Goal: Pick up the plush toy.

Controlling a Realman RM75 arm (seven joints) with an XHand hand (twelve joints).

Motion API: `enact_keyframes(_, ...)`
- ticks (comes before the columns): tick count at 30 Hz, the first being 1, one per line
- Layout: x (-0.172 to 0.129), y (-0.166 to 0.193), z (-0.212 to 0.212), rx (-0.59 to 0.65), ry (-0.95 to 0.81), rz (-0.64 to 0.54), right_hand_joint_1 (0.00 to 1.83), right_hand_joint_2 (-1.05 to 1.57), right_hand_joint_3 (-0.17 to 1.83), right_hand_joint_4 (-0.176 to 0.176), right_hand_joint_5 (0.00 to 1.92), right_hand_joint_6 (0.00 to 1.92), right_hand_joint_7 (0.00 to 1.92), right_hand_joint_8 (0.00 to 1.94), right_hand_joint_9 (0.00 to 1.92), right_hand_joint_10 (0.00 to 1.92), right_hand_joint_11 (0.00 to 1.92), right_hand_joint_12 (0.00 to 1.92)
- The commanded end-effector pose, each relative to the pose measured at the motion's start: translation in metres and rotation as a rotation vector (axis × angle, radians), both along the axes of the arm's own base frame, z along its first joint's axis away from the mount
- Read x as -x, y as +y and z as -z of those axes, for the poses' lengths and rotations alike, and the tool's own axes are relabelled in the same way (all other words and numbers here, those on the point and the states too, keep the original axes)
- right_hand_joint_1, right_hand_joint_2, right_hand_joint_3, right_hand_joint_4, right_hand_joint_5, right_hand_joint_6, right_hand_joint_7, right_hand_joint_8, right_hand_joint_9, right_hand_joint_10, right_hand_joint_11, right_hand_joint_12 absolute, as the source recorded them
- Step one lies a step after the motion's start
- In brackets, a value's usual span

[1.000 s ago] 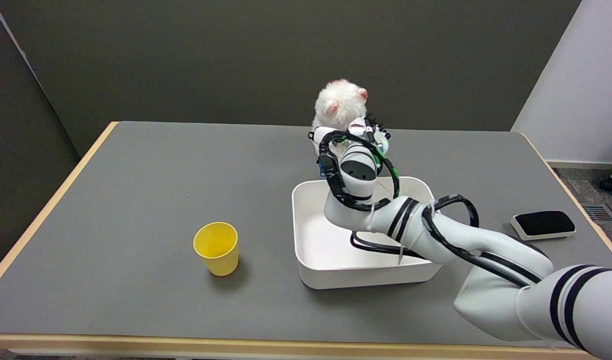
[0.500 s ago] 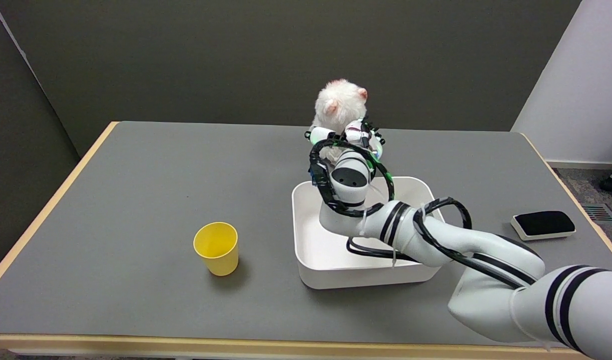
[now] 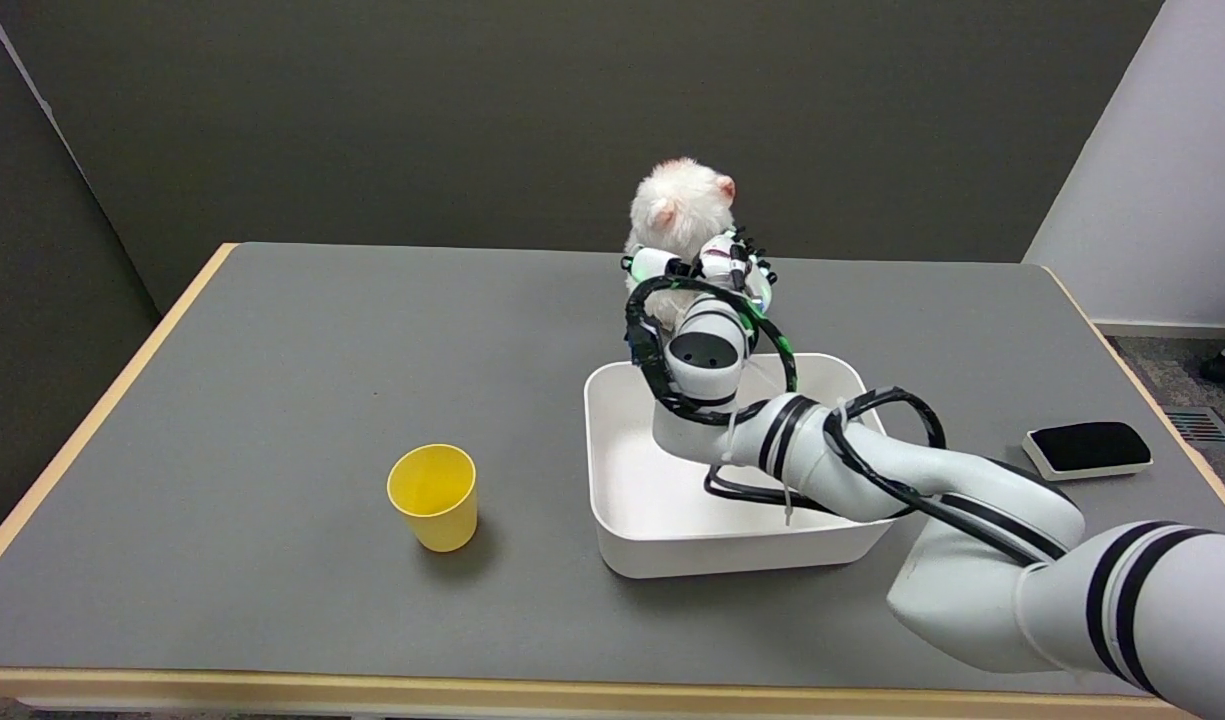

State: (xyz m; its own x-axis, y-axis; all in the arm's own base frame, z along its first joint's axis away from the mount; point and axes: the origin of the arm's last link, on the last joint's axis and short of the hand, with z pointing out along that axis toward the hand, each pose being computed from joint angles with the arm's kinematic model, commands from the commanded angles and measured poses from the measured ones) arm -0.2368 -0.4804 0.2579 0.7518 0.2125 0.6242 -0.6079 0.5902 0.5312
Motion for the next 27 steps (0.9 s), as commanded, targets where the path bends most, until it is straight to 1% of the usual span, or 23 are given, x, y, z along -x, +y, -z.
enact_keyframes(1,0.025,-0.017,-0.037,-0.011,-0.025,0.041,0.5,0.68,0.58,-0.176,0.0,0.0,0.0,0.0,0.0,0.0,0.0,0.74)
enact_keyframes(9,0.037,-0.025,-0.045,-0.084,-0.035,0.074,0.51,0.68,0.58,-0.176,0.0,0.0,0.0,0.0,0.0,0.0,0.0,0.73)
enact_keyframes(11,0.035,-0.027,-0.046,-0.096,-0.034,0.07,0.51,0.68,0.57,-0.176,0.0,0.0,0.0,0.0,0.0,0.0,0.0,0.68)
enact_keyframes(18,0.011,-0.04,-0.044,-0.129,0.012,0.02,0.49,0.68,0.58,-0.176,0.0,0.0,0.0,0.0,0.0,0.0,0.0,0.66)
enact_keyframes(22,0.0,-0.047,-0.041,-0.159,0.007,-0.003,0.43,0.68,0.59,-0.176,0.0,0.0,0.0,0.0,0.0,0.0,0.0,0.68)
enact_keyframes(24,-0.004,-0.05,-0.04,-0.167,0.009,-0.011,0.43,0.56,0.77,-0.176,0.0,0.0,0.0,0.0,0.0,0.0,0.0,0.7)
enact_keyframes(27,-0.007,-0.051,-0.041,-0.171,0.023,-0.012,0.39,0.57,0.79,-0.176,0.0,0.0,0.0,0.0,0.0,0.0,0.0,0.73)
